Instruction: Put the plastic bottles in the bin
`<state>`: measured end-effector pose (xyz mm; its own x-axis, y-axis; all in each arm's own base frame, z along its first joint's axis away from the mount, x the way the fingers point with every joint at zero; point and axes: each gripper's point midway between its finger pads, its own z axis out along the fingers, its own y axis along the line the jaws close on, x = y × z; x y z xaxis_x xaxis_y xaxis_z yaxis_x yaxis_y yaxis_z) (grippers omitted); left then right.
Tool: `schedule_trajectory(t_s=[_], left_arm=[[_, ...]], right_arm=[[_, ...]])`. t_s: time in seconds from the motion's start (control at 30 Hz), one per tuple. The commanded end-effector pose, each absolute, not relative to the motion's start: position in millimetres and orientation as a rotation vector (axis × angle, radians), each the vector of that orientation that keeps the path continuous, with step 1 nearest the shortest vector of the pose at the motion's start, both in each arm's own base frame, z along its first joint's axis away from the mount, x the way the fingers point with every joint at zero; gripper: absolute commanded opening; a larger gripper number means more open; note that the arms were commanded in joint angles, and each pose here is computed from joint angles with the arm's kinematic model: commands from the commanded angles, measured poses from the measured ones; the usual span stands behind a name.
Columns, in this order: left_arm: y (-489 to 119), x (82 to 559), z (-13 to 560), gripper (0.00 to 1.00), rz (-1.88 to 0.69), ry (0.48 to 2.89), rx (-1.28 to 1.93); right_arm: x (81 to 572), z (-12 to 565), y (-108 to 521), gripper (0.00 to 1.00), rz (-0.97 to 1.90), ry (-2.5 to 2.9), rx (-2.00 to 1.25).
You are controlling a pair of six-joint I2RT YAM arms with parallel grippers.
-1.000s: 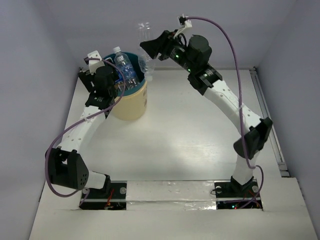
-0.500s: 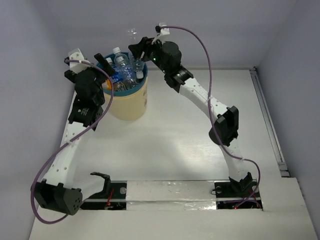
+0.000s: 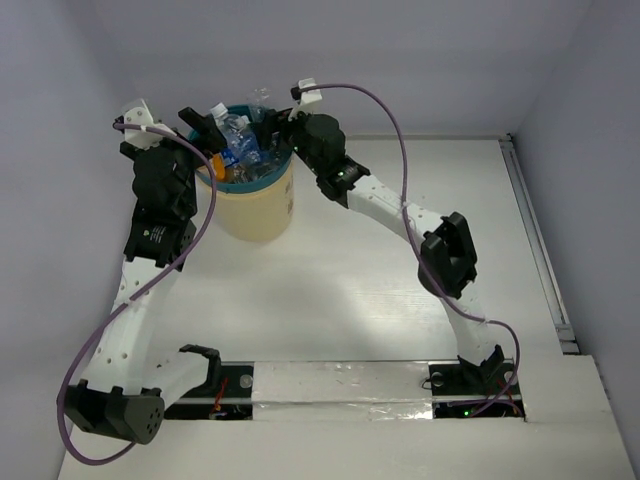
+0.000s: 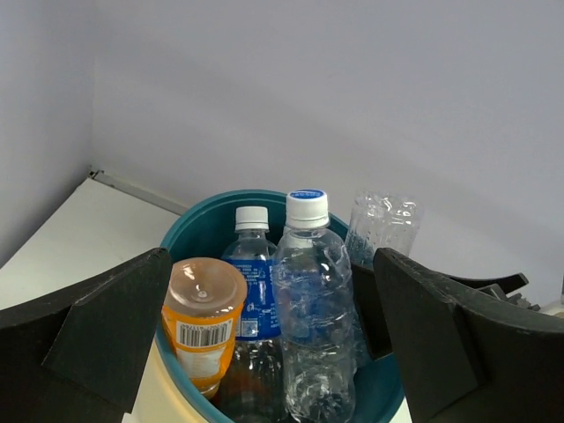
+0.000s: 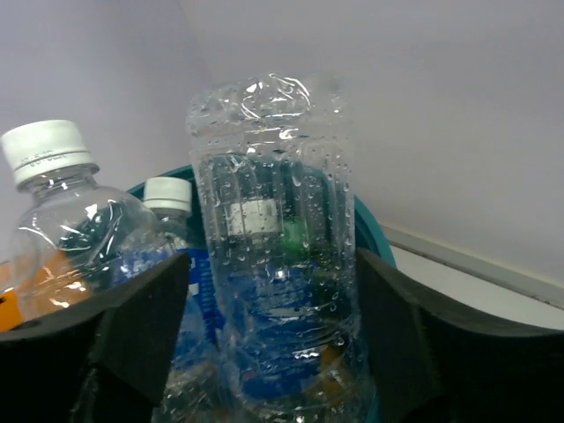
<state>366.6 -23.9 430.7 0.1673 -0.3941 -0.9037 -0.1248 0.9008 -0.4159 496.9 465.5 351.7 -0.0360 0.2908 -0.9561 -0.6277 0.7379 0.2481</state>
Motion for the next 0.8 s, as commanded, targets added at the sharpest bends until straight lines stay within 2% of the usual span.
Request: schedule_trajectory(t_s=[0.0,0.03,0.13,0.2,0.3,0.33,0.4,0.43,0.47,0.5,0.53,0.57,0.6,0.63,0.67,0.7,0.77], left_arm=[[-25,356,454,0.99,-0.252,1.334,-0.442],[-26,355,456,0.99,-0.259,1.329,-0.436],[-29,350,462,0.99,-0.280,1.316,-0.423],[-29,348,465,0.99,-0.288,1.310,-0.419],[-32,342,470,0.99,-0.309,1.297,-0.404],[-33,341,471,0.99,-0.317,1.294,-0.399],[-37,338,473,0.99,-0.346,1.285,-0.385],[-41,334,476,0.99,-0.372,1.276,-0.363],[-44,332,478,0.99,-0.393,1.273,-0.356],[-47,330,479,0.99,-0.412,1.274,-0.346],[-50,325,482,0.99,-0.434,1.269,-0.336],[-57,321,480,0.99,-0.471,1.285,-0.308],[-61,313,485,0.99,-0.505,1.277,-0.297],[-69,306,486,0.99,-0.545,1.283,-0.257],[-71,301,481,0.99,-0.561,1.295,-0.249],[-73,295,480,0.99,-0.582,1.294,-0.246],[-77,275,469,0.99,-0.619,1.296,-0.211]], right_arm=[[461,423,459,0.86,0.816,1.305,-0.286],[457,432,456,0.93,0.827,1.300,-0.277],[440,475,438,1.00,0.854,1.249,-0.240],[425,507,419,1.00,0.870,1.216,-0.203],[409,521,399,1.00,0.874,1.210,-0.178],[390,546,379,1.00,0.889,1.165,-0.158],[382,528,363,0.98,0.871,1.209,-0.129],[355,560,333,0.91,0.901,1.132,-0.089],[344,561,319,0.84,0.901,1.121,-0.069],[344,519,313,0.70,0.867,1.194,-0.070],[332,516,298,0.33,0.865,1.185,-0.054],[294,548,257,0.18,0.900,1.082,-0.007],[291,507,246,0.07,0.864,1.147,0.007],[278,503,228,0.00,0.861,1.138,0.031],[264,495,210,0.00,0.860,1.143,0.054],[232,509,167,0.00,0.872,1.065,0.120],[222,455,148,0.03,0.831,1.169,0.148]])
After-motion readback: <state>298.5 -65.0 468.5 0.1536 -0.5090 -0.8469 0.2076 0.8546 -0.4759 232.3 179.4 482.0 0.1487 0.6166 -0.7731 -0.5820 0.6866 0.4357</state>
